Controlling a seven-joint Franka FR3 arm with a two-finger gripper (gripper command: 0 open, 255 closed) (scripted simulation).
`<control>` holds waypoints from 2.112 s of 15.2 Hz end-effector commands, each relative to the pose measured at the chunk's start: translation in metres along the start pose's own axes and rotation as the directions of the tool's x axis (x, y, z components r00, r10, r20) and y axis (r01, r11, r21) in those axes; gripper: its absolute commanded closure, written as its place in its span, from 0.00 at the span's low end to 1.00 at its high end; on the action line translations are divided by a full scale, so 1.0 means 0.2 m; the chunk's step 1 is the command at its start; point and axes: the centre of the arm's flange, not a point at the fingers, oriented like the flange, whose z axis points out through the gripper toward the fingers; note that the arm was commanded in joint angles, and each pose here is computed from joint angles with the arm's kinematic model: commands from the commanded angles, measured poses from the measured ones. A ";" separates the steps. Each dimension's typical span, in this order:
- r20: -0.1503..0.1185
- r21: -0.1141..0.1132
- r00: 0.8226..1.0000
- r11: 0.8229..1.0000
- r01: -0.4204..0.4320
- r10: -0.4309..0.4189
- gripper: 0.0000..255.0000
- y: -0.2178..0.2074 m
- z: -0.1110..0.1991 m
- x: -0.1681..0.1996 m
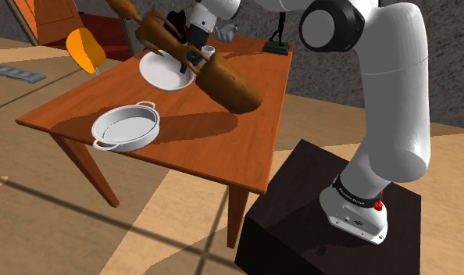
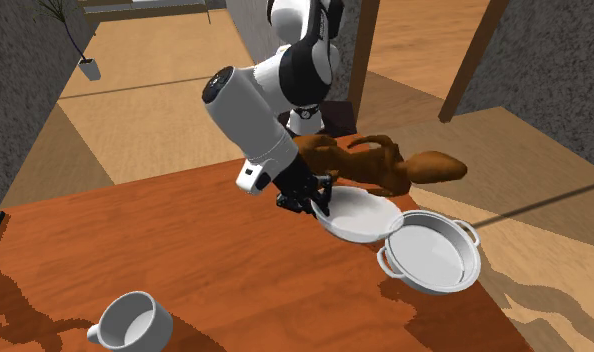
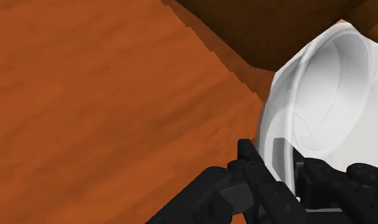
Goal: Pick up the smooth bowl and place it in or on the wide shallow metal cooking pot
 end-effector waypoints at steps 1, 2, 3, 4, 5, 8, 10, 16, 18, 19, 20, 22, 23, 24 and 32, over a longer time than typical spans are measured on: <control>-0.002 0.000 1.000 1.000 0.000 0.000 1.00 -0.12 0.07 0.01; -0.002 0.000 1.000 1.000 0.000 0.000 1.00 -0.17 0.10 0.02; -0.002 0.000 1.000 1.000 0.000 0.000 1.00 -0.23 0.14 0.03; -0.002 0.000 1.000 1.000 0.000 0.000 1.00 -0.29 0.17 0.04; -0.002 0.000 1.000 1.000 0.000 0.000 1.00 -0.34 0.20 0.05; -0.002 0.000 1.000 1.000 0.000 0.000 1.00 -0.51 0.30 0.09; -0.002 0.000 1.000 1.000 0.000 0.000 1.00 -0.62 0.37 0.11; -0.002 0.000 1.000 1.000 0.000 0.000 1.00 -0.84 0.56 0.15; -0.002 0.000 1.000 1.000 0.000 0.000 1.00 -0.81 0.61 0.15; -0.002 0.000 1.000 1.000 0.000 0.000 1.00 -0.80 0.63 0.15; -0.002 0.000 1.000 1.000 0.000 0.000 1.00 -0.78 0.65 0.14; -0.002 0.000 1.000 1.000 0.000 0.000 1.00 -0.76 0.70 0.14; -0.002 0.000 1.000 1.000 0.000 0.000 1.00 -0.74 0.72 0.13; -0.002 0.000 1.000 1.000 0.000 0.000 1.00 -0.73 0.74 0.13; -0.002 0.000 1.000 1.000 0.000 0.000 1.00 -0.66 0.85 0.12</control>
